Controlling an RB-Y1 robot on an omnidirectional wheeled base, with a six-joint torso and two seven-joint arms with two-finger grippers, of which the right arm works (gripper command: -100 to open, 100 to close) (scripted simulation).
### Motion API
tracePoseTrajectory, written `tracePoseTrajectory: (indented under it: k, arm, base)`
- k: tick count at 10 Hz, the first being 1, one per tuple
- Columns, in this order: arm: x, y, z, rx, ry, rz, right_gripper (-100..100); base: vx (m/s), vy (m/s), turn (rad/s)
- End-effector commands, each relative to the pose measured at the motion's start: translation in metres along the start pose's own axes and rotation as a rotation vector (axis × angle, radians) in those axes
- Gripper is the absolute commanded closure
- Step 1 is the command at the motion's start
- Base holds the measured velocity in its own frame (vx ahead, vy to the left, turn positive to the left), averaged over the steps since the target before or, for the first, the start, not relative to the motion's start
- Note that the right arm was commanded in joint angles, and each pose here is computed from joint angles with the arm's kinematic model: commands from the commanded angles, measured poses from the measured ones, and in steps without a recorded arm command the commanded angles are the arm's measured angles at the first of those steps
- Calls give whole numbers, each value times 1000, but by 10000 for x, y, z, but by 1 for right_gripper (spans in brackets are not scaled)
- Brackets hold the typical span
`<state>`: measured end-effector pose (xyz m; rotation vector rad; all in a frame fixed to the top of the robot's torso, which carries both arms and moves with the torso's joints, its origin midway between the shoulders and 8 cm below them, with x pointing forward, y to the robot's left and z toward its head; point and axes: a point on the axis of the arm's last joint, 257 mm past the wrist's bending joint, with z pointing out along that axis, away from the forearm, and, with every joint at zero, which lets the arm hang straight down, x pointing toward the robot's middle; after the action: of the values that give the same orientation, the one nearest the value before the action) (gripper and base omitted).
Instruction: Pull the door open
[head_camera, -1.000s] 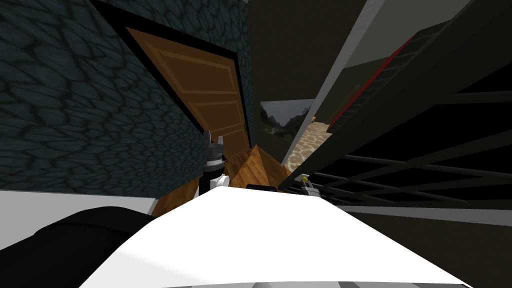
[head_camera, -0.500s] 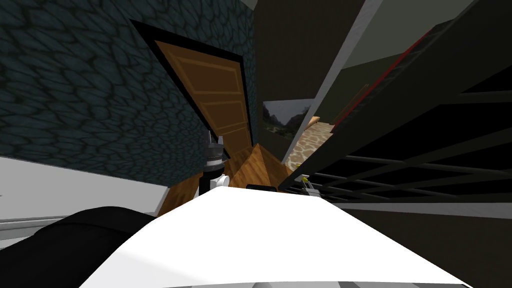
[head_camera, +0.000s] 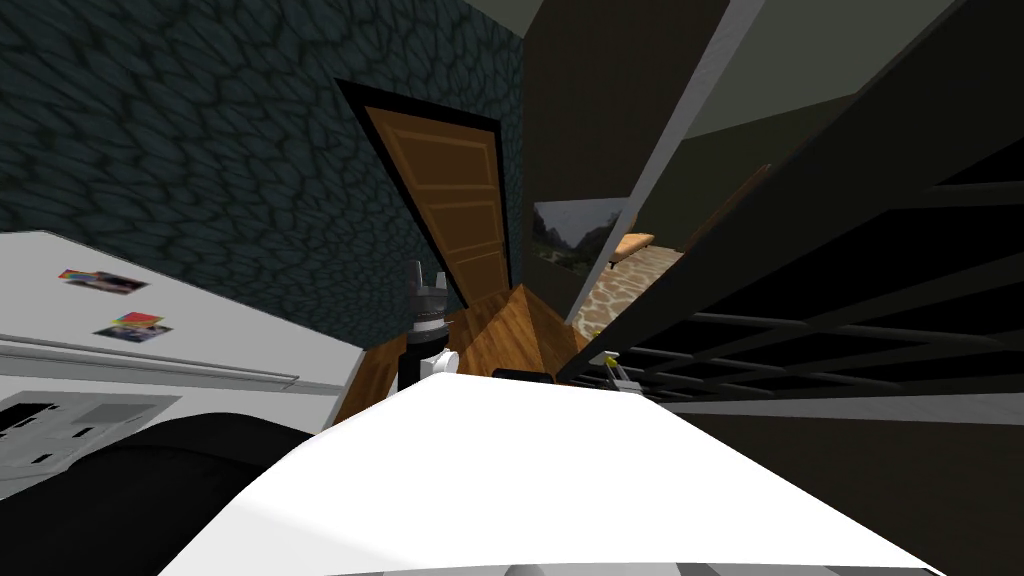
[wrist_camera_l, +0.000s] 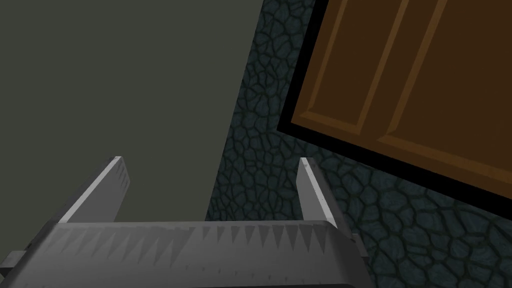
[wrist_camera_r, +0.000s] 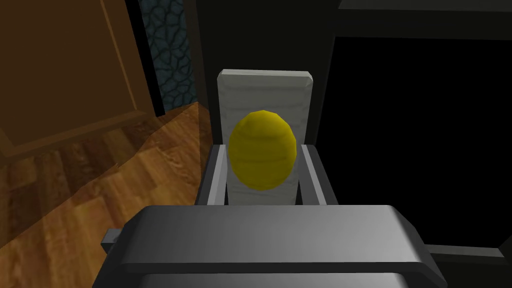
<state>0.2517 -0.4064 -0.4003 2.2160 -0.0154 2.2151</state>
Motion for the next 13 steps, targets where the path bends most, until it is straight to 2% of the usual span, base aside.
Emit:
tracePoseTrajectory:
  k: [1, 2, 6, 7, 9, 10, 11, 13]
  arm:
    - [3, 21, -38, 8, 0, -1, 100]
    - [2, 13, -20, 5, 0, -1, 100]
    - [-8, 16, -64, 25, -2, -1, 100]
    - [-3, 47, -119, 9, -1, -1, -100]
    - [1, 83, -185, -6, 0, -1, -100]
    - [-5, 76, -165, -1, -2, -1, -100]
    - [-3, 94, -103, -11, 1, -1, -100]
    - [-1, 111, -21, -22, 4, -1, -100]
  base:
    - [-229, -12, 124]
    - [-98, -1, 21]
    - [-166, -48, 121]
    - [-193, 34, -105]
    - [-186, 84, -149]
    - [-94, 43, -34]
    - [104, 38, 63]
    - [218, -15, 59]
